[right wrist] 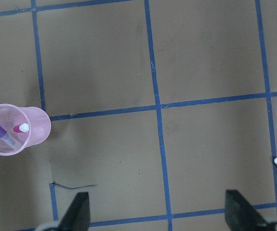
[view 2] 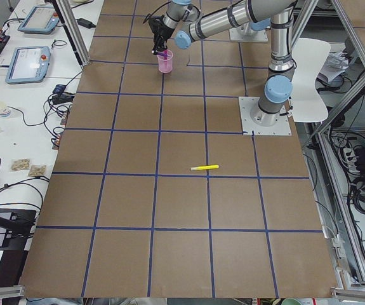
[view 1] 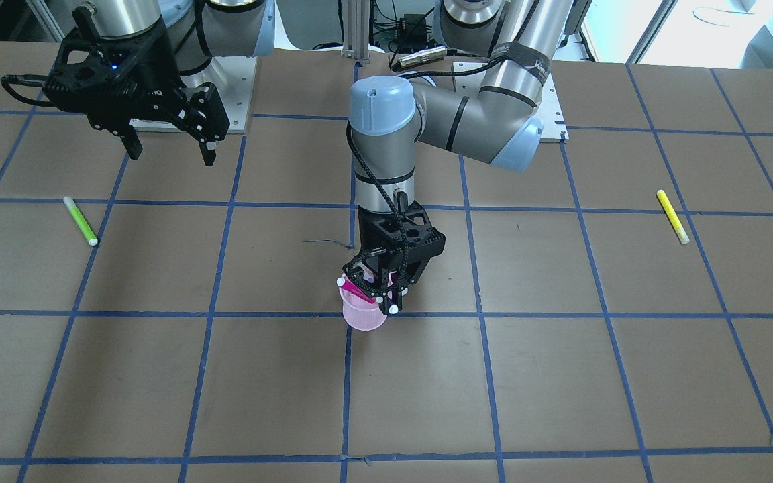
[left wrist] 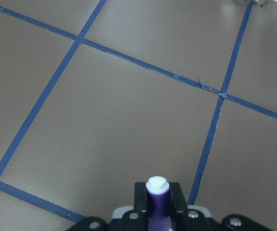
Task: Insert purple and pink pens into pink cup
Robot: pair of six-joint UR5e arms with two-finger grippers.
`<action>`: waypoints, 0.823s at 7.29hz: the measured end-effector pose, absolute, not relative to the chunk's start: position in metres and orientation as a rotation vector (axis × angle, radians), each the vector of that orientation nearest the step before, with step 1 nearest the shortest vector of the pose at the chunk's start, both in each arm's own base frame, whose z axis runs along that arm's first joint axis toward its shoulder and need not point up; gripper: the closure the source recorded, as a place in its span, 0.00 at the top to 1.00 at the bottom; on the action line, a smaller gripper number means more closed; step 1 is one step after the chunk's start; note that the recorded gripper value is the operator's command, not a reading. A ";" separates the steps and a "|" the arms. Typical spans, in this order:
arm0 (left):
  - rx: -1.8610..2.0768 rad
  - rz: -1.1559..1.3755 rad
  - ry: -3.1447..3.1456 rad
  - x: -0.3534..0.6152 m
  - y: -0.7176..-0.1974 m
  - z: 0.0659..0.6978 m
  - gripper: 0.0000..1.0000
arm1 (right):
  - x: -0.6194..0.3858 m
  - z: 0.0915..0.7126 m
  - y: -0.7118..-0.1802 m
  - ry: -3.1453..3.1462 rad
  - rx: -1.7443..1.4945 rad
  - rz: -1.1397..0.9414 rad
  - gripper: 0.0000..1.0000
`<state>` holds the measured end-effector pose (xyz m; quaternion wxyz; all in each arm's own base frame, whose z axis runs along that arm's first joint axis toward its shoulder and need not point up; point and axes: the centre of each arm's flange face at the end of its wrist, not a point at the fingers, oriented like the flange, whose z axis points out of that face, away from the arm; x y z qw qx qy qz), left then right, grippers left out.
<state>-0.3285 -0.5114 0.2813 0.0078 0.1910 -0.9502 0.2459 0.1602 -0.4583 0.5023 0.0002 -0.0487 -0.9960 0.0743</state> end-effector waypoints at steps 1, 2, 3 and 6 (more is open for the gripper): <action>0.589 0.767 -2.972 -0.331 -0.510 0.278 0.96 | 0.160 0.502 -0.458 -3.130 -0.154 0.234 1.00; 0.583 0.765 -2.974 -0.333 -0.508 0.277 1.00 | 0.160 0.502 -0.459 -3.130 -0.154 0.235 1.00; 0.579 0.766 -2.972 -0.335 -0.508 0.277 1.00 | 0.160 0.503 -0.459 -3.129 -0.154 0.241 1.00; 0.569 0.786 -2.945 -0.332 -0.514 0.296 1.00 | 0.160 0.503 -0.461 -3.131 -0.153 0.252 1.00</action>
